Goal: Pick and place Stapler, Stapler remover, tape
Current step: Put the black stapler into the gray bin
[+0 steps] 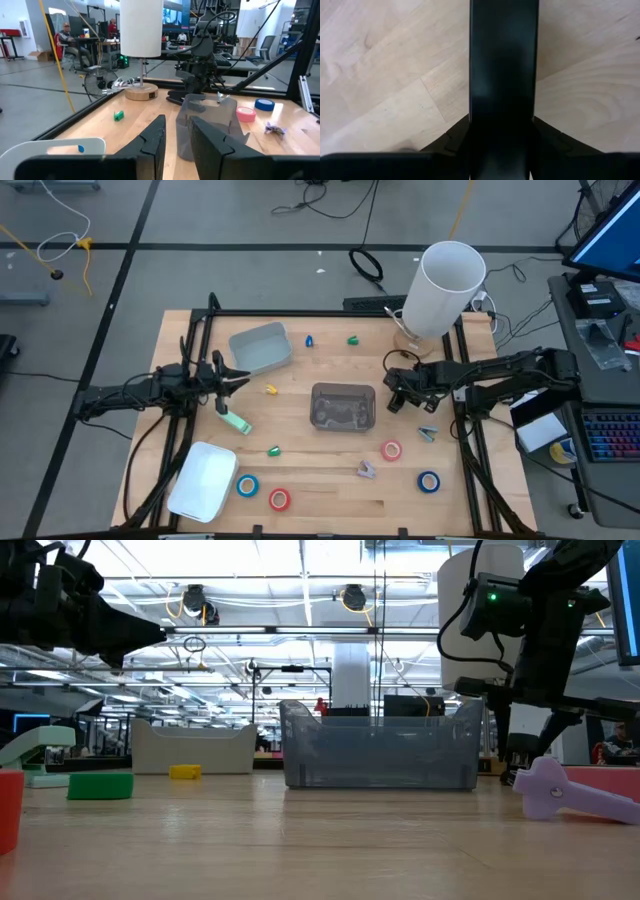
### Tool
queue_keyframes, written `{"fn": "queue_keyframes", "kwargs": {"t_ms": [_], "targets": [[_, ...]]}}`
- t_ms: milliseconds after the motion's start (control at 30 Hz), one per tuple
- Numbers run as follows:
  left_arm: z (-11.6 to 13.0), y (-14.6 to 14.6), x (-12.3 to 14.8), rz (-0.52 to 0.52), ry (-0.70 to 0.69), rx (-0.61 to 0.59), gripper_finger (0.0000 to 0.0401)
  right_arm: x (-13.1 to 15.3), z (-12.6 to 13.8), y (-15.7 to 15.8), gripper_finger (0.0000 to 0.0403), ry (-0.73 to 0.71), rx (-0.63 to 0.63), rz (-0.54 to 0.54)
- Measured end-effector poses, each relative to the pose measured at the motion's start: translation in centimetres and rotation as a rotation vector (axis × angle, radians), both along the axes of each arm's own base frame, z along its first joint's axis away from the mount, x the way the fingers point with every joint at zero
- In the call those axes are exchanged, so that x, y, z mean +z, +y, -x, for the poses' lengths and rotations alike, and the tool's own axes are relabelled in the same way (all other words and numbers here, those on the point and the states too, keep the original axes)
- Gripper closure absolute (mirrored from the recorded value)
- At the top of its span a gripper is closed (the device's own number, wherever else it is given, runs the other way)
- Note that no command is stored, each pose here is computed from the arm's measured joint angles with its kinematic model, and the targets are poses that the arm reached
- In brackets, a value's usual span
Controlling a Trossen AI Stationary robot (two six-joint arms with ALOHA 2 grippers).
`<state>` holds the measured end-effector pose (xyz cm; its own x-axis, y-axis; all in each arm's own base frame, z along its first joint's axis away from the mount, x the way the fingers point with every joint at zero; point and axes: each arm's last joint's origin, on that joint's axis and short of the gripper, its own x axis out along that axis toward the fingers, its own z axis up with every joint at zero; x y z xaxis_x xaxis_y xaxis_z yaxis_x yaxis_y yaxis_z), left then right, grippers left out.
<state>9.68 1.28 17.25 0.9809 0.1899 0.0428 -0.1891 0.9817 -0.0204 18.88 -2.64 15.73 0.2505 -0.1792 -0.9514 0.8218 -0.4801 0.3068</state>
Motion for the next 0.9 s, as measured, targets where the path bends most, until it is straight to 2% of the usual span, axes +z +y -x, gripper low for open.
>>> {"fn": "queue_keyframes", "kwargs": {"t_ms": [333, 633, 900], "targets": [[0.0, 0.0, 0.2, 0.14, -0.044, -0.009, 0.0315, 1.0, 0.0, 1.0, 0.0274, -0.053, 0.1, -0.004], [0.2, 0.0, 1.7, 0.334, -0.237, -0.049, 0.0315, 3.3, 1.0, 3.0, 0.0274, -0.206, 0.179, -0.004], [0.3, 0.0, 2.0, 0.383, -0.275, -0.063, 0.0315, 6.3, 0.5, 3.8, 0.0274, -0.3, 0.329, 0.047]]}}
